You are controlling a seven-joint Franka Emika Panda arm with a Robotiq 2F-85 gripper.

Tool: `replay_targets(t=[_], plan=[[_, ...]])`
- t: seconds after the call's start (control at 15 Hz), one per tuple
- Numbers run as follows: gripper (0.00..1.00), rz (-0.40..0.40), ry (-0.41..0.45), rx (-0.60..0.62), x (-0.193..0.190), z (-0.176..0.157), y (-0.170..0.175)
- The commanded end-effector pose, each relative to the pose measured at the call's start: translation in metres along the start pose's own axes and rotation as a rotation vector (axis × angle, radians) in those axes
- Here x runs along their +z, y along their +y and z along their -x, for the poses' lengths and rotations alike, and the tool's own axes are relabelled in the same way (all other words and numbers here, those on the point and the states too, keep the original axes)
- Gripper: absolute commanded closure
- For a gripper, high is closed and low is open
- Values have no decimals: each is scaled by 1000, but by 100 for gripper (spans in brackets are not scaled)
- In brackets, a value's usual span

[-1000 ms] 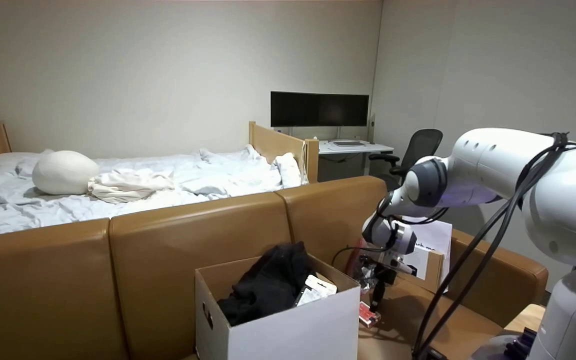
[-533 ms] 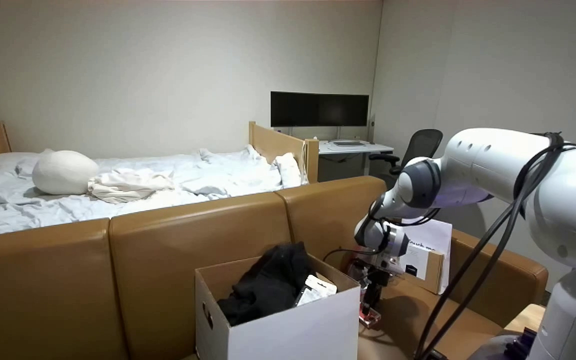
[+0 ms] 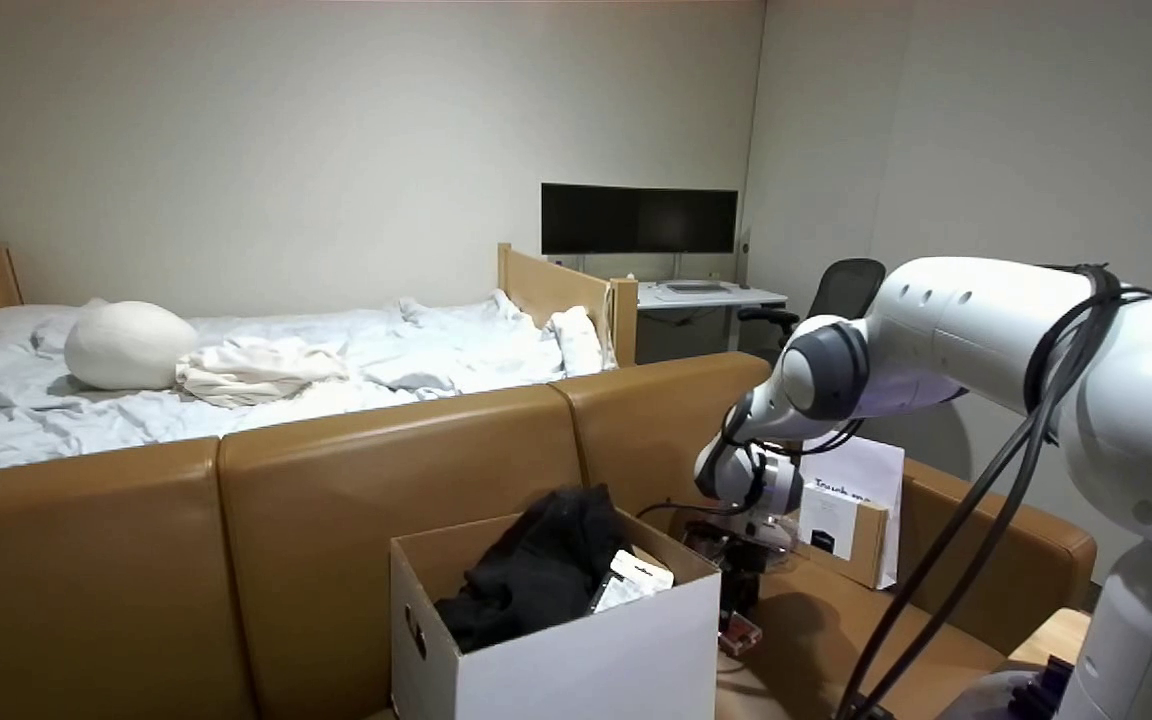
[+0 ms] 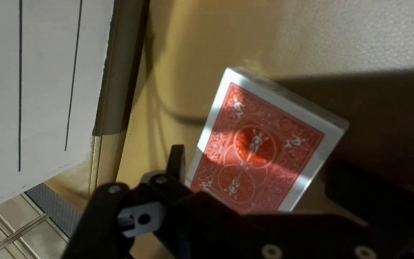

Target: Pick up the packet and the card box and put them in the storage box

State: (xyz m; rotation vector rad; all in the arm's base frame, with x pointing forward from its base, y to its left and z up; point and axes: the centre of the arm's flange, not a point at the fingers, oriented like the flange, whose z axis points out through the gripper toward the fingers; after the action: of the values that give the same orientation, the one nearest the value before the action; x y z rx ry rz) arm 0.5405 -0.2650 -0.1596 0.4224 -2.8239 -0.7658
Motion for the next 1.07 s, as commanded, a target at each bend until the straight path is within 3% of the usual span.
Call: replay_targets(t=[0.0, 0.4, 0.47, 0.73, 1.0], plan=[[0, -50, 39, 58, 27, 24, -24], [0, -110, 92, 134, 35, 37, -10], [25, -110, 103, 144, 34, 38, -9], [45, -134, 112, 177, 30, 36, -8], [49, -137, 101, 186, 25, 33, -8]])
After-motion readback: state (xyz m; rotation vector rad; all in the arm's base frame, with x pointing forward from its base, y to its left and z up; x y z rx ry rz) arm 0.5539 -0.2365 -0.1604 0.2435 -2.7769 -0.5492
